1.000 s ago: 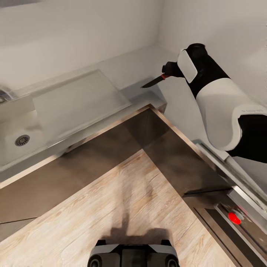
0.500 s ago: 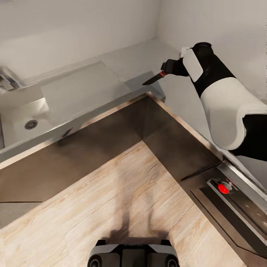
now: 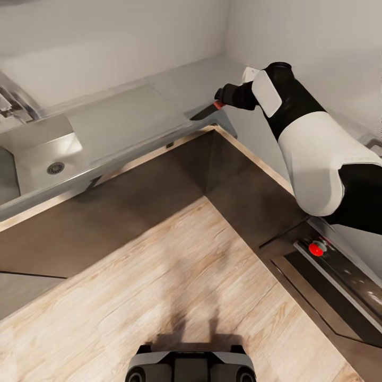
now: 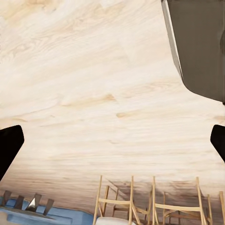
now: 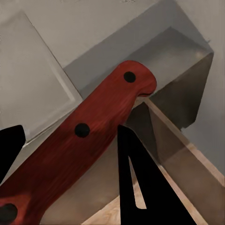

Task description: In the kitchen, take the Vidalia onion out of the sink, dice it on the chopping board with the paring knife, put the diced onion into the bowl on the countertop, then place both the paring knife and the chopping board into the sink.

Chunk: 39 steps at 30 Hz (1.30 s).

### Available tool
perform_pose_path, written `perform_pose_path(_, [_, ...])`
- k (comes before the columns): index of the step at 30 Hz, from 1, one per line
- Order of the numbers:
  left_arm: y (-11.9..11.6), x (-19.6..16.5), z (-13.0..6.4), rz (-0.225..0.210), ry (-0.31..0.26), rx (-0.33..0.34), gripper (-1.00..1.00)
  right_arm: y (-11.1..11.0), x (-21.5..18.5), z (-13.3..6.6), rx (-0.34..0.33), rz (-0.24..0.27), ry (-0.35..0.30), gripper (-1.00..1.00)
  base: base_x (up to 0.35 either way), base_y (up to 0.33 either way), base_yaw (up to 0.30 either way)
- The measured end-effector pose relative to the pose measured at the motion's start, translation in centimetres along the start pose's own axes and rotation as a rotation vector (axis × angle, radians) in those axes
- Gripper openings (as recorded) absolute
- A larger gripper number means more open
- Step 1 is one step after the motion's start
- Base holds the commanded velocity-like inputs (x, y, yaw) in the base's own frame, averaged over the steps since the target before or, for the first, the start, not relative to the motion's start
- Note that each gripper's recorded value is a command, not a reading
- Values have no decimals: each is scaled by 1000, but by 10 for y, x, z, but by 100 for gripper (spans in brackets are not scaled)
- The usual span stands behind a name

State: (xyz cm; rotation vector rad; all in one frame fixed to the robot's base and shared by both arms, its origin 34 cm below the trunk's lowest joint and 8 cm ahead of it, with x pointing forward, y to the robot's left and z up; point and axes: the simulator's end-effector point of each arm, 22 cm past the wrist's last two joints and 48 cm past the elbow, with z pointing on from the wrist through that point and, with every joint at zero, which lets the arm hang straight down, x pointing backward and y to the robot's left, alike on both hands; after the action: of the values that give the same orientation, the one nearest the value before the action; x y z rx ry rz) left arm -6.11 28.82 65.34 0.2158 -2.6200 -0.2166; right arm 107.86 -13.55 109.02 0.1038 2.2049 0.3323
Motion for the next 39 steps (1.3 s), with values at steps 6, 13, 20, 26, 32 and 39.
perform_pose_path(6, [-1,-4,0,-1,-9,2,100,2,-6,-6,1,-4,-9,-100,-2,1,0])
perform_pose_path(13, [0,-15,-1,0,-50,4,100,24,-6,-11,-24,-15,-9,-100,0,0,0])
perform_pose_path(20, [5,-36,-3,-9,-141,-1,100,32,-6,-15,-33,-19,-5,-100,-186,0,0])
perform_pose_path(26, [10,-42,-3,-11,-158,-7,100,33,2,-15,-39,-17,17,-100,-323,1,0])
perform_pose_path(32, [19,-47,-4,-13,-171,-17,100,37,-3,-21,-50,-17,9,-100,-325,62,0])
perform_pose_path(39, [19,-52,-4,-14,-182,-16,100,38,-19,-28,-41,-31,-45,-100,-247,73,48])
